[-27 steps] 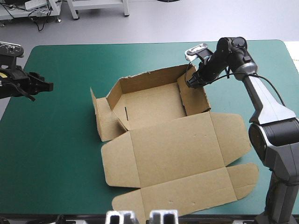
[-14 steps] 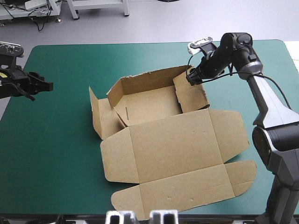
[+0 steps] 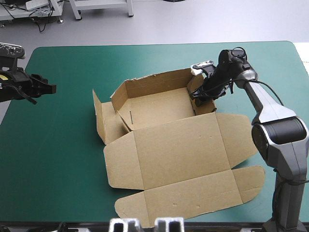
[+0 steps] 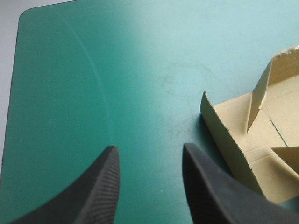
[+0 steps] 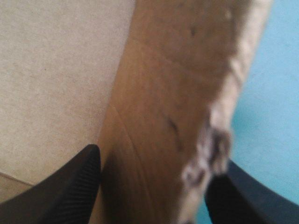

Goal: Fold the box

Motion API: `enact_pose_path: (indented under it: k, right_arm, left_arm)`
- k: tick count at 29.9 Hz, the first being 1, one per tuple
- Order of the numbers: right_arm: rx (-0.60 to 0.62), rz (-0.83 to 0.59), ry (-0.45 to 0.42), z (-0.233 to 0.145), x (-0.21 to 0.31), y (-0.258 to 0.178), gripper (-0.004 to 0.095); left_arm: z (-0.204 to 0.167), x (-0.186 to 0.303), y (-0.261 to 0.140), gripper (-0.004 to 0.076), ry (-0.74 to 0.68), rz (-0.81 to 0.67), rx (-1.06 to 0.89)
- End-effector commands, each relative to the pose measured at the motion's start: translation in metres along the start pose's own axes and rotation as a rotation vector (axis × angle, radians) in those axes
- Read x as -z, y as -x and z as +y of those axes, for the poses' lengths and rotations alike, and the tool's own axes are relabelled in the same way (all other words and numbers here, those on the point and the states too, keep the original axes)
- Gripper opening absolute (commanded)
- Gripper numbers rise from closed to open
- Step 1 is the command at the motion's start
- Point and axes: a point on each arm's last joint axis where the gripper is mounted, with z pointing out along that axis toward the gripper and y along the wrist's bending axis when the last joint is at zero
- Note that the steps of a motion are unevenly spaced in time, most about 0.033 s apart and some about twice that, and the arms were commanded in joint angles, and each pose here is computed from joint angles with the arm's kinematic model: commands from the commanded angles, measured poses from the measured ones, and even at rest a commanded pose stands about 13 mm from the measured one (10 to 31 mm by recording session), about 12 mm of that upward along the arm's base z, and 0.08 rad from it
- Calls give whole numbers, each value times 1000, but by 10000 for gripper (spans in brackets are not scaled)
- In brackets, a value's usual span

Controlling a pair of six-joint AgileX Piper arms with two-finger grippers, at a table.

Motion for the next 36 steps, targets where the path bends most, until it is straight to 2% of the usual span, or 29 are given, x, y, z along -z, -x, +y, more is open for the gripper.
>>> enact_pose_path:
  k: [1, 6, 10, 16, 20, 28, 31, 36]
  right_arm:
    - [3, -50, 35, 8, 23, 2, 372]
    - [79, -77, 59, 10, 23, 5, -23]
    - [58, -95, 104, 10, 27, 6, -25]
    - [7, -284, 190, 6, 93, -2, -25]
    - [50, -416, 144, 10, 152, -20, -25]
    - [21, -623, 67, 4, 236, -65, -25]
    - [-3, -684, 73, 0, 254, -76, -25]
    - [11, -747, 139, 5, 263, -78, -25]
  left_arm:
    - [-2, 14, 10, 307, 1, -96, 10]
    - [-4, 14, 10, 307, -21, -99, 36]
    - [-6, 14, 9, 307, -44, -88, 44]
    - [-6, 12, 7, 306, -46, -59, 40]
    - [-4, 3, 3, 306, -42, -55, 50]
    - [8, -42, -20, 306, -3, -12, 122]
    - [16, -64, -30, 306, -89, -1, 211]
    - [8, -87, -33, 306, -475, -69, 321]
